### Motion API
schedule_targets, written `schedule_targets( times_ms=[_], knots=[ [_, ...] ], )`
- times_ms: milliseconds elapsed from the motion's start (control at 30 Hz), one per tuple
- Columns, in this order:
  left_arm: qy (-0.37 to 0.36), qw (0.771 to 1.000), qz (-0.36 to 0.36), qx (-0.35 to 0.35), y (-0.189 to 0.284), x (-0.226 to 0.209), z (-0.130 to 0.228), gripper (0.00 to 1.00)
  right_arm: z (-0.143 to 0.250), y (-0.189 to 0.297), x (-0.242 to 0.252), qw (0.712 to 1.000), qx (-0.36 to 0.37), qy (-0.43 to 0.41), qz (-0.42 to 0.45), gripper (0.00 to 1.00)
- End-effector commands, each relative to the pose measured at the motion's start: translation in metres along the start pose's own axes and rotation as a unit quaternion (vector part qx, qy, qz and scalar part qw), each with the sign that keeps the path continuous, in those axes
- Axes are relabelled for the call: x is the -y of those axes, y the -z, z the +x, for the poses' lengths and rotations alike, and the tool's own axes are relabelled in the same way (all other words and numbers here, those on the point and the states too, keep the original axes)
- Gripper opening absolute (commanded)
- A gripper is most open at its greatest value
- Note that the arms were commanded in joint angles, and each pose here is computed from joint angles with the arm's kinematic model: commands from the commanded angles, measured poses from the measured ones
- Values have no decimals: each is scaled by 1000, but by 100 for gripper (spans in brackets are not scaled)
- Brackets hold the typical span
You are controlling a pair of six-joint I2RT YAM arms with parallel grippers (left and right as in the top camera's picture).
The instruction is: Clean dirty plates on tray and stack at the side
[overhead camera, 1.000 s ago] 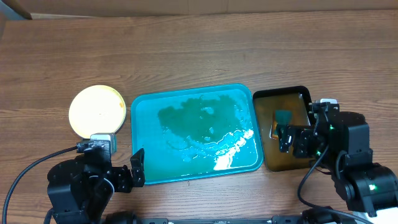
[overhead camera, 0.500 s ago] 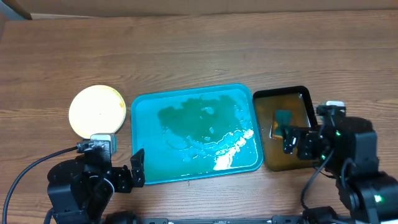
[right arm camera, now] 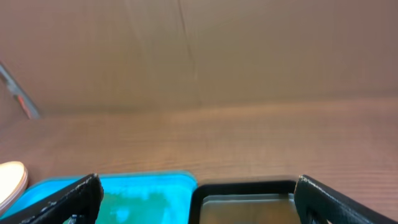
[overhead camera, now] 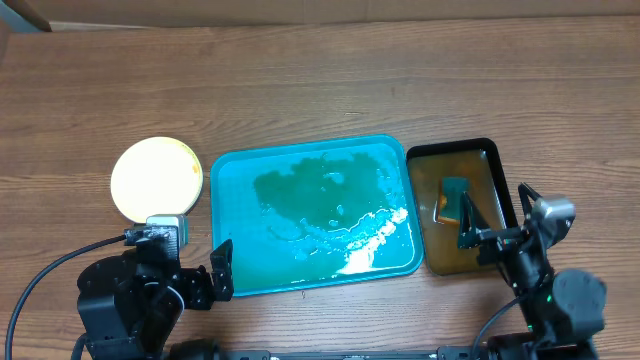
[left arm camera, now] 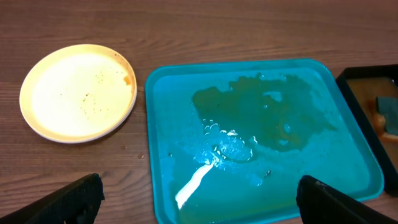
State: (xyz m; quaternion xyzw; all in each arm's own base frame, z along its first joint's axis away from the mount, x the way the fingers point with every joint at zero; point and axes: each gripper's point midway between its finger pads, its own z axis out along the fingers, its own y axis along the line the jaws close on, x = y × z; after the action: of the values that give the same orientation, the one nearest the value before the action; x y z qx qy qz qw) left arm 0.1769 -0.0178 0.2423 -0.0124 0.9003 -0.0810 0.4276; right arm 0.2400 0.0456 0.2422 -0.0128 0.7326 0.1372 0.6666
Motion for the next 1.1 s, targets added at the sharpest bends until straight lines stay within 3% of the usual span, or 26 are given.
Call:
schedule_targets(
  times_ms=[0,233,433,567,1067],
  knots=[
    [-13,1000,7,1,0,2,1,100,6,2,6,999,52,9,2,100],
    [-13,1000,7,1,0,2,1,100,-1,9,24,990,139,17,34,100],
    [-13,1000,7,1,0,2,1,100,17,7,50,988,118,7,102,100],
    [-13,1000,7,1,0,2,1,100,62,1,58,993,33,2,116,100],
    [-13,1000,7,1,0,2,1,100,62,0,58,993,34,2,114,100]
  ],
)
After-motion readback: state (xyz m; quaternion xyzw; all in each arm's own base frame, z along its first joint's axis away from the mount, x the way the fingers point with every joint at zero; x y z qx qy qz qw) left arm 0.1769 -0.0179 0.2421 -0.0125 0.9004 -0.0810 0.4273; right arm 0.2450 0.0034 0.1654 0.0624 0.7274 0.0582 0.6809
